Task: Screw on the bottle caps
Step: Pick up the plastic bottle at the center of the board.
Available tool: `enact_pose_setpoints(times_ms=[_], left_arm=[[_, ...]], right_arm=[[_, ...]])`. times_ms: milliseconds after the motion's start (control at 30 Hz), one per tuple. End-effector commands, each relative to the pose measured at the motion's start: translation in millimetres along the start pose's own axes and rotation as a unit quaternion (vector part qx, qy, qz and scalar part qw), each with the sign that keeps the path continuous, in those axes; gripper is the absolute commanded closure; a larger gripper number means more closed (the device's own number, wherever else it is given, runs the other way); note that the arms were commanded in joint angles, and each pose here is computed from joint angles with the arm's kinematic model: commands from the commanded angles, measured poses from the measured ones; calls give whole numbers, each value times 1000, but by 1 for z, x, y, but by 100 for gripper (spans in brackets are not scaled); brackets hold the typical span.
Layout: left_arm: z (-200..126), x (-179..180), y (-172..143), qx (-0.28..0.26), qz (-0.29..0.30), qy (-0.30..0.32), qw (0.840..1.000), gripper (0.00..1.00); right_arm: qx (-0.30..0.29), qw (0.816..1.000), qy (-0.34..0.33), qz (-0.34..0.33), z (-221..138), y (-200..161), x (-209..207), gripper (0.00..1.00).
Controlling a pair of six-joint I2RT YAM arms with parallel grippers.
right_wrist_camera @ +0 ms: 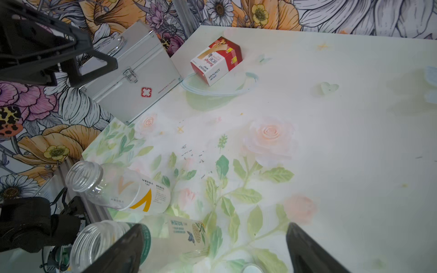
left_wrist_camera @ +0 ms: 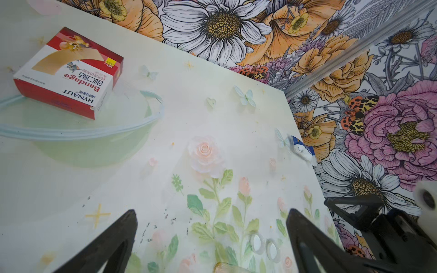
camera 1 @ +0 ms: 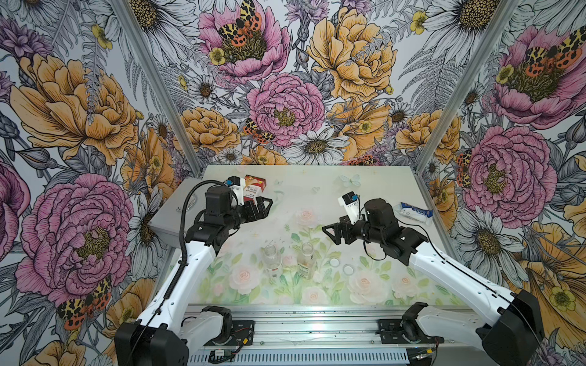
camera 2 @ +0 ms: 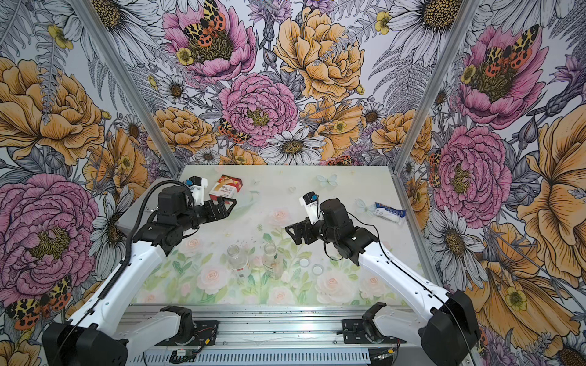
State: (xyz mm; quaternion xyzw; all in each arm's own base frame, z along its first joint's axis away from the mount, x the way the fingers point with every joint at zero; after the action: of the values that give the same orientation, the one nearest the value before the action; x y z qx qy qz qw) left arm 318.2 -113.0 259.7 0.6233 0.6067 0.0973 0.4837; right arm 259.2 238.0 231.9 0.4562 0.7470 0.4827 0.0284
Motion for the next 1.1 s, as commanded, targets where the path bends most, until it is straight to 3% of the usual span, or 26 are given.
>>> enact_pose_setpoints(times_ms=[0, 200, 400, 633, 800, 933, 1067], left_arm=[[-1, -4, 1, 11, 38, 12, 999, 1], [6, -3, -3, 35, 52, 23, 998, 1], [7, -1, -4, 38, 50, 29, 998, 1], [8, -9, -3, 43, 60, 14, 997, 1], [11, -22, -5, 51, 87, 4, 995, 1], [15, -23, -12, 67, 92, -3, 993, 1], [15, -39, -18, 79, 118, -29, 989, 1]], right_arm=[[-4, 999, 11, -47, -11, 11, 24, 7], [35, 992, 27, -115, 3, -3, 65, 9], [61, 987, 29, -147, 16, -13, 79, 12], [40, 993, -13, -110, 10, -3, 68, 17], [35, 993, 23, -114, 0, 0, 80, 17], [35, 992, 14, -123, -2, -5, 74, 17], [17, 998, -44, -38, -8, 2, 36, 19]])
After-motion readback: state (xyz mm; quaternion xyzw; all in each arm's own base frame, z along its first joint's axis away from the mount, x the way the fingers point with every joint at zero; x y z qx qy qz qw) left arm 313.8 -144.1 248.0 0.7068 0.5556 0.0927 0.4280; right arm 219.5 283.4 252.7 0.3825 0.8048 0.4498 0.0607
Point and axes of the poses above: each gripper's point midway between its finger pads, its own z axis out along the fingers, its own x axis along the line the jaws close on, y = z × x, the point moved 2 cm from there along -z, back along the fingers, and after that the axes turned 5 degrees about z, right-handed, at the moved point
